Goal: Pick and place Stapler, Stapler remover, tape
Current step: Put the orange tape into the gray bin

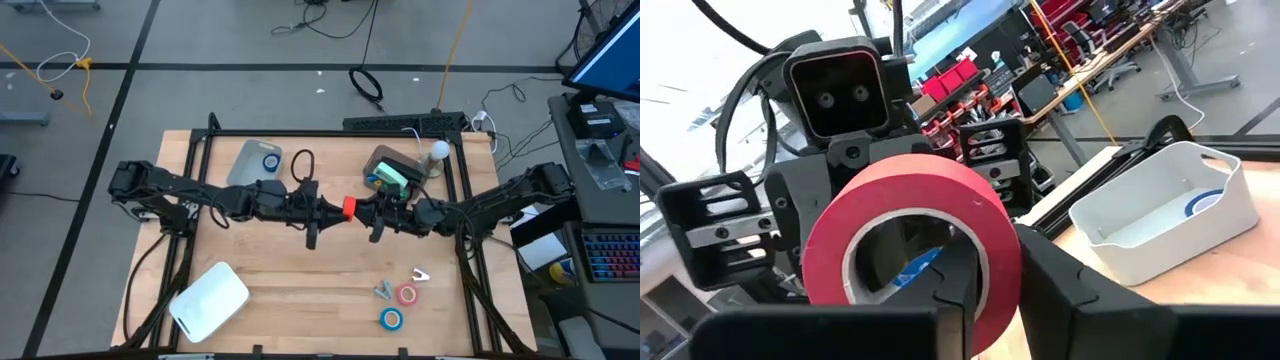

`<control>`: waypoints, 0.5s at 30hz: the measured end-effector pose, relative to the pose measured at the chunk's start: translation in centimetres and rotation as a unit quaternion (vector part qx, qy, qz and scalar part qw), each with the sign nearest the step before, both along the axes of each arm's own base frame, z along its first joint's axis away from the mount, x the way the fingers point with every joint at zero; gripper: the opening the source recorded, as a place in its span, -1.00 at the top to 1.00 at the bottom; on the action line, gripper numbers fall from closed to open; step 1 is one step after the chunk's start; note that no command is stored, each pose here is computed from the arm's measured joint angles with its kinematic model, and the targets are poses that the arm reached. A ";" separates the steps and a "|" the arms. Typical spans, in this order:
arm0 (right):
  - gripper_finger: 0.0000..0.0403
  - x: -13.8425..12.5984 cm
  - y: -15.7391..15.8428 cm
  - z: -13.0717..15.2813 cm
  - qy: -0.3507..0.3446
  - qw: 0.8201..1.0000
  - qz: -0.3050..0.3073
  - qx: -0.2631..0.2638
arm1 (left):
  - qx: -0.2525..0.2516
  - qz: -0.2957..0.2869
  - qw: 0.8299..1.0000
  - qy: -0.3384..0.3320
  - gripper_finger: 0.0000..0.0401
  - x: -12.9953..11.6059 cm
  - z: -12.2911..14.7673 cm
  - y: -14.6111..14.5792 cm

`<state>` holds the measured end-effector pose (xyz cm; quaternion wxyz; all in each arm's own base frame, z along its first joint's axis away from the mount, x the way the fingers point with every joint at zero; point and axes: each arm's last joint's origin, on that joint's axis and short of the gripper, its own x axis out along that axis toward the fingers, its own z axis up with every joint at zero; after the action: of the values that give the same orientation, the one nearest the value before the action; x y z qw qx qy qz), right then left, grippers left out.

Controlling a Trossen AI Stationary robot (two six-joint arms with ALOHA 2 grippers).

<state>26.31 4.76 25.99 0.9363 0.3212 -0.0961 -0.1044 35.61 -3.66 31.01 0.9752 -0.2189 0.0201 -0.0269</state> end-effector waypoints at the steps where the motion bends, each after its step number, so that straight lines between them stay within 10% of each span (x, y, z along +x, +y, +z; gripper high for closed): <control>1: 0.72 0.0 0.0 0.0 0.001 1.000 0.000 -0.002 | -0.001 0.001 1.000 0.000 0.83 0.0 0.0 0.0; 15: 0.30 -0.6 0.2 -0.2 0.046 0.996 0.066 -0.024 | 0.036 0.004 0.996 0.083 0.83 -1.4 -0.3 0.1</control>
<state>25.73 5.01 25.82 0.9521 0.2991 -0.0343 -0.0542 34.20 -3.52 30.74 0.9775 -0.1849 0.1014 -0.0040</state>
